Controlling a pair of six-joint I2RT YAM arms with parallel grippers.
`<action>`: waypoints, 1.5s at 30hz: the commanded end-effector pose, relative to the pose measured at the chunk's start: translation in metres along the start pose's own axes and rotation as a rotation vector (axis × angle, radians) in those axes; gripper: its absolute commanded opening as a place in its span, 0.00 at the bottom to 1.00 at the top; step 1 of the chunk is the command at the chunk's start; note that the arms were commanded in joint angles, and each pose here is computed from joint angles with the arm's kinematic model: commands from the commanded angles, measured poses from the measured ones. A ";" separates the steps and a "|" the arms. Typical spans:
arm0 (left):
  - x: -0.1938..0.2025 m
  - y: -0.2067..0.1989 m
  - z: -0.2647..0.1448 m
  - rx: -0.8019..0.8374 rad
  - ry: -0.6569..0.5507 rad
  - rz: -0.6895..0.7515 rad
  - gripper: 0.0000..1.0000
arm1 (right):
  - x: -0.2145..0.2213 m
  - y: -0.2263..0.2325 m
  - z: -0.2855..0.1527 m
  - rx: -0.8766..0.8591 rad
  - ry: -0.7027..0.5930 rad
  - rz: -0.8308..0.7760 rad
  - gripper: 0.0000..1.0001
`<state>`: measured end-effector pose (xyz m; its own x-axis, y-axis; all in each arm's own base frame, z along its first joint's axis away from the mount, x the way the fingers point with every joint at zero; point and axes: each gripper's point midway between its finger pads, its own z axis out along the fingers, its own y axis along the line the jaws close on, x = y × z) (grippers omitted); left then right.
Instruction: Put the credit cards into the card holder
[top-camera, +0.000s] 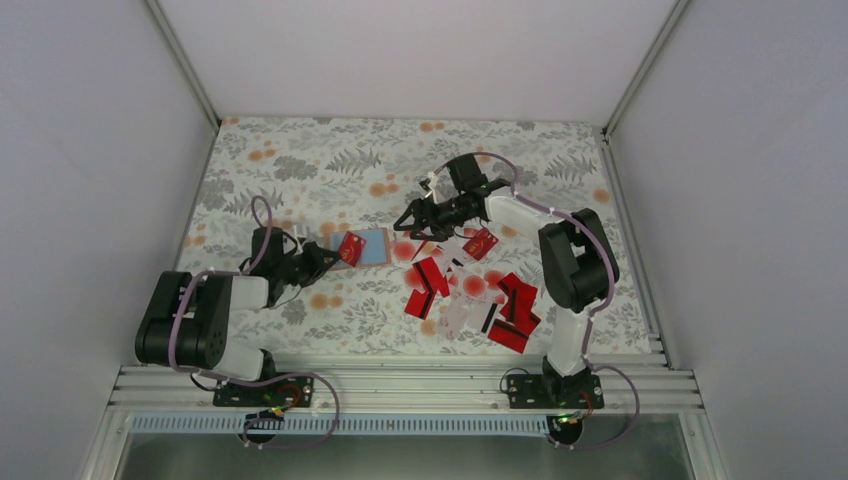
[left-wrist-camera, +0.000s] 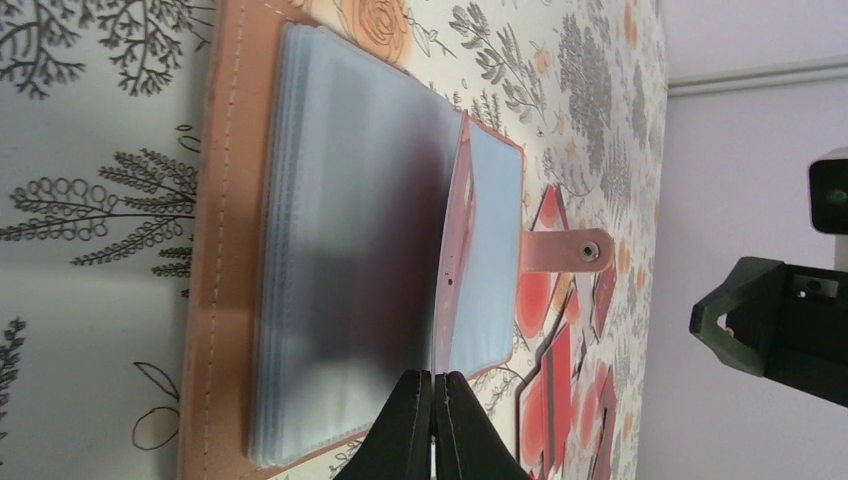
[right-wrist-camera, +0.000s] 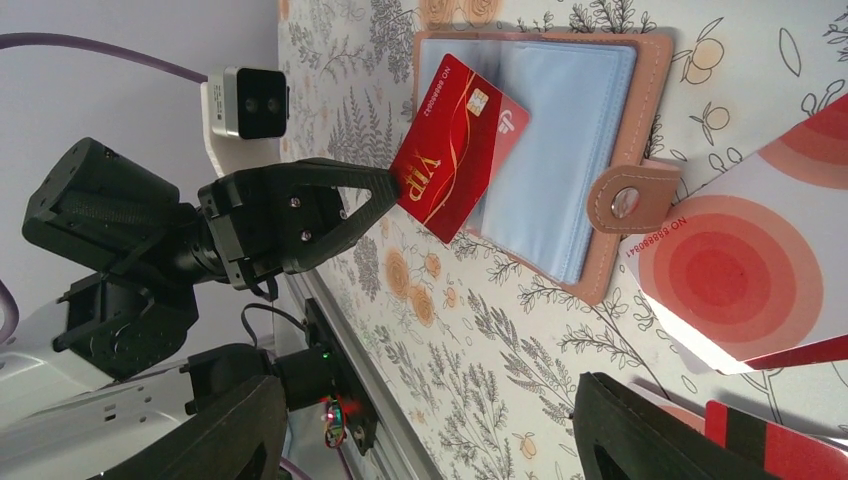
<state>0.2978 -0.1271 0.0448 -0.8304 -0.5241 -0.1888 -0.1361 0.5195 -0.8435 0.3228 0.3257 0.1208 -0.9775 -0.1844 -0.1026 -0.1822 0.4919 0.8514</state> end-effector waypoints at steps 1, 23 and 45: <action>-0.011 -0.001 -0.001 -0.015 -0.084 -0.013 0.02 | 0.001 0.002 0.004 -0.002 0.016 -0.019 0.73; -0.003 -0.002 0.012 -0.059 -0.182 -0.036 0.02 | 0.020 -0.008 0.004 0.006 0.038 -0.005 0.72; 0.011 0.001 0.032 -0.066 -0.197 -0.108 0.02 | 0.038 -0.021 0.005 0.026 0.054 0.032 0.71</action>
<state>0.3031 -0.1527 0.0291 -0.7119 -0.6725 -0.2025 -0.2338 0.4988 -0.8346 0.2938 0.3104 0.0844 -0.9796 -0.2007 -0.0090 -0.1172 0.5347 0.8369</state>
